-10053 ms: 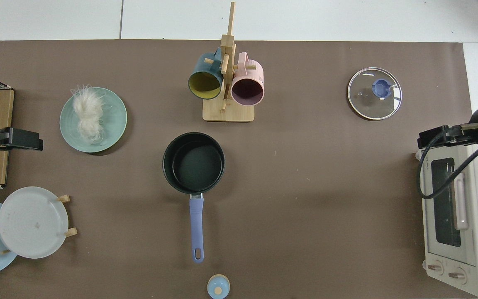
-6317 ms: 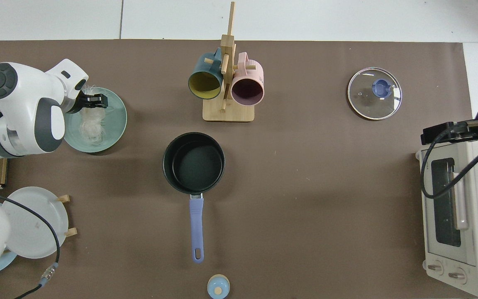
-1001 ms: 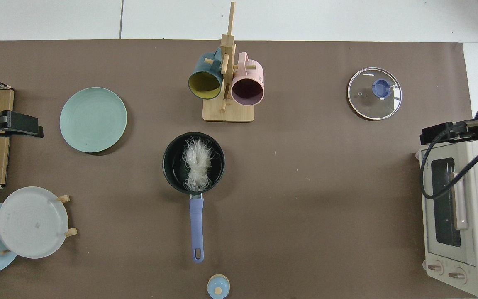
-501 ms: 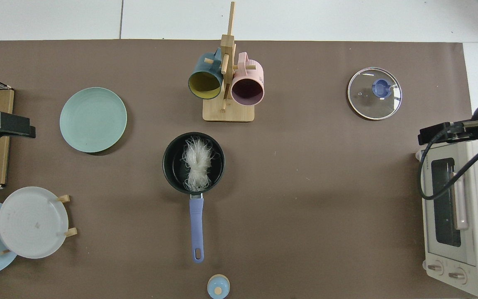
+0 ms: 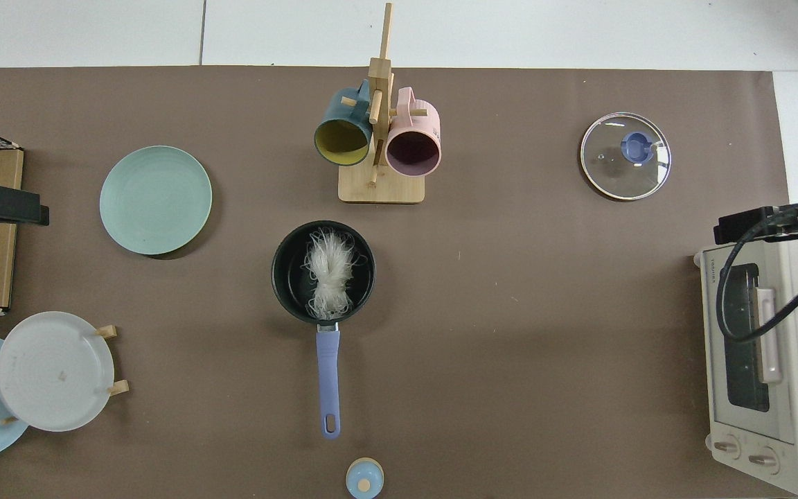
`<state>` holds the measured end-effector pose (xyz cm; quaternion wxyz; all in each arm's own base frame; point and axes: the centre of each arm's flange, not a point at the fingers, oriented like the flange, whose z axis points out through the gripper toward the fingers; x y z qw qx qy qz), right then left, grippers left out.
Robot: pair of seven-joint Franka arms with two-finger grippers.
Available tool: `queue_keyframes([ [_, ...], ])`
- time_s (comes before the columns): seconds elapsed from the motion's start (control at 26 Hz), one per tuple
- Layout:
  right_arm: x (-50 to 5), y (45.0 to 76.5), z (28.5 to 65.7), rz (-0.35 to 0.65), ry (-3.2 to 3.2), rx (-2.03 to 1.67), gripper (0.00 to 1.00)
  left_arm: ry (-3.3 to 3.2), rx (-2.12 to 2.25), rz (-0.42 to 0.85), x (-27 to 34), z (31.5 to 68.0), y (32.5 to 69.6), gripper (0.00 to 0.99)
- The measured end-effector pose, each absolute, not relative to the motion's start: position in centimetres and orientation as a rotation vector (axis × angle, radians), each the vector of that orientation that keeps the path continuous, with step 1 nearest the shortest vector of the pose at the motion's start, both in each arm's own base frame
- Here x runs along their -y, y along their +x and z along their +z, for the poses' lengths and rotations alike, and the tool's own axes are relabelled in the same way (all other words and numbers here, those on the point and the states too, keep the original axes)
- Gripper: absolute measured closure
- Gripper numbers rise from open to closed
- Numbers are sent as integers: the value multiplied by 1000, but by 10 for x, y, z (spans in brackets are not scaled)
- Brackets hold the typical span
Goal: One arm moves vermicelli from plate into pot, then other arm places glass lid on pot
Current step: 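Reach the right gripper toward the glass lid with the blue knob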
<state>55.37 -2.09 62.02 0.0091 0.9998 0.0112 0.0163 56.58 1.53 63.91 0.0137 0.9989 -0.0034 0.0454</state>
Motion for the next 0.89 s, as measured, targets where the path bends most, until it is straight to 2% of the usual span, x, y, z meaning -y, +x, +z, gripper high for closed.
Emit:
queue_keyframes([
  [0.27,22,559,622,21,3120,-31,4,3110,39,141,-5,639,566,0],
  [0.42,27,590,615,18,3115,-21,4,3110,32,141,-8,639,566,0],
  [0.69,34,665,550,-50,3093,-16,4,3110,31,141,-8,639,566,0],
  [0.89,37,699,508,-27,3088,-15,4,3110,31,141,-8,639,566,0],
])
